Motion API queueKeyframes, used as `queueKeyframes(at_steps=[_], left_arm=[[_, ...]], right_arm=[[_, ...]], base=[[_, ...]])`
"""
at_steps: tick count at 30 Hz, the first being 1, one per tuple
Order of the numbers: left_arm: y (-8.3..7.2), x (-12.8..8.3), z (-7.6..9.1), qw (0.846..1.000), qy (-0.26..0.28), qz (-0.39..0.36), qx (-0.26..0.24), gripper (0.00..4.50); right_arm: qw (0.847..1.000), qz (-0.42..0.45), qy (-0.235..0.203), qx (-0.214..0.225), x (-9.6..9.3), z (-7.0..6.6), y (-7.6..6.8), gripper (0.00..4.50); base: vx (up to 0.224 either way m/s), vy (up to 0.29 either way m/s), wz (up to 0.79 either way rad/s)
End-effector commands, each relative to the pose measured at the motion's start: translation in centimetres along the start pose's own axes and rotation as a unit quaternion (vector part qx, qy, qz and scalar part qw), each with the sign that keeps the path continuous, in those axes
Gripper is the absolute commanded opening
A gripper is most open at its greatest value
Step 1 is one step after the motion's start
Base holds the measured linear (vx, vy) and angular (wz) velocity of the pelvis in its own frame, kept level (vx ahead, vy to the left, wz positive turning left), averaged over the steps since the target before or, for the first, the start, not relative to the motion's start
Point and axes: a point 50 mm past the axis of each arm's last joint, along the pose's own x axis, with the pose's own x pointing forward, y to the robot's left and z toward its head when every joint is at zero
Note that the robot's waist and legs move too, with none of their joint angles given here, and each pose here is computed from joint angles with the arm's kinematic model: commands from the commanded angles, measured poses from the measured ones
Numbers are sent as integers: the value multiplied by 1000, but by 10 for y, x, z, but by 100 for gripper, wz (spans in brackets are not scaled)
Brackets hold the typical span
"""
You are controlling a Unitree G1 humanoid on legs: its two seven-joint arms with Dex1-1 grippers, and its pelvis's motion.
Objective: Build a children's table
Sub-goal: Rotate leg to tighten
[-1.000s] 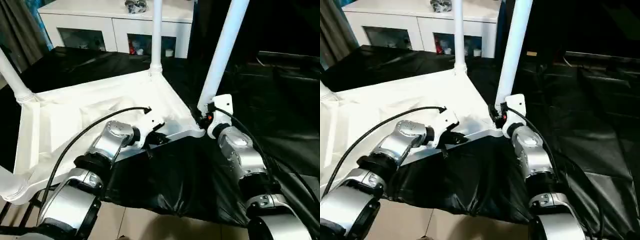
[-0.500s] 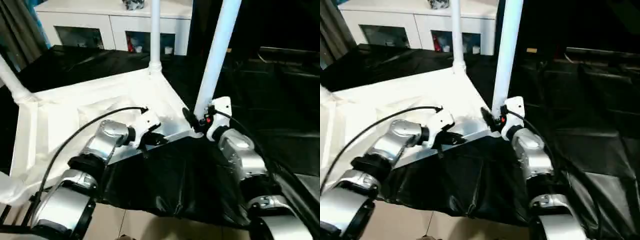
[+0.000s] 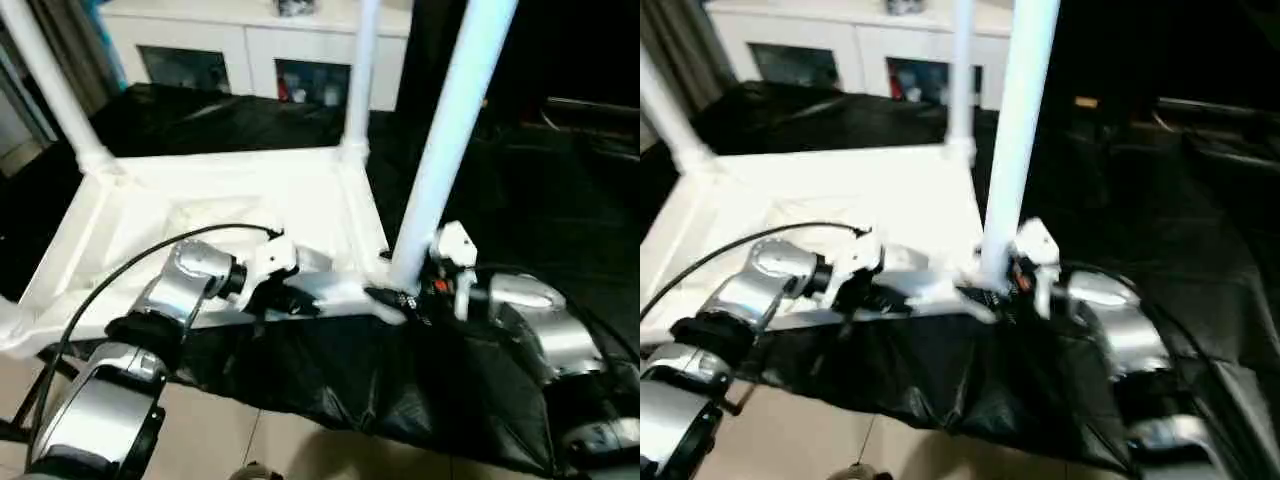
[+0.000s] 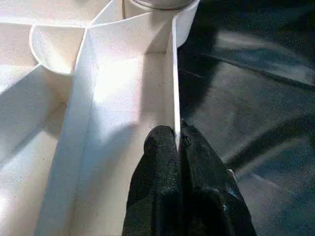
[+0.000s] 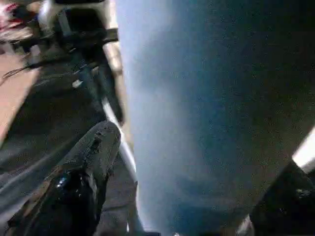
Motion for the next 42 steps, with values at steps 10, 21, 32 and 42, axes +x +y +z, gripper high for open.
queueKeyframes(at_steps=[10,21,32,42], left_arm=[[-4,8,14,998,-17,-49,44,0],[-5,8,12,998,-22,-51,34,0],[13,18,22,997,-43,67,-19,0],[18,57,58,984,-84,152,-27,0]], right_arm=[[996,69,52,4,11,-13,19,280],[996,74,47,24,12,-18,26,259],[984,-164,11,74,24,-26,-1,259],[921,-337,-30,194,76,-23,-5,259]], base=[[0,0,0],[0,0,0],[0,0,0],[0,0,0]])
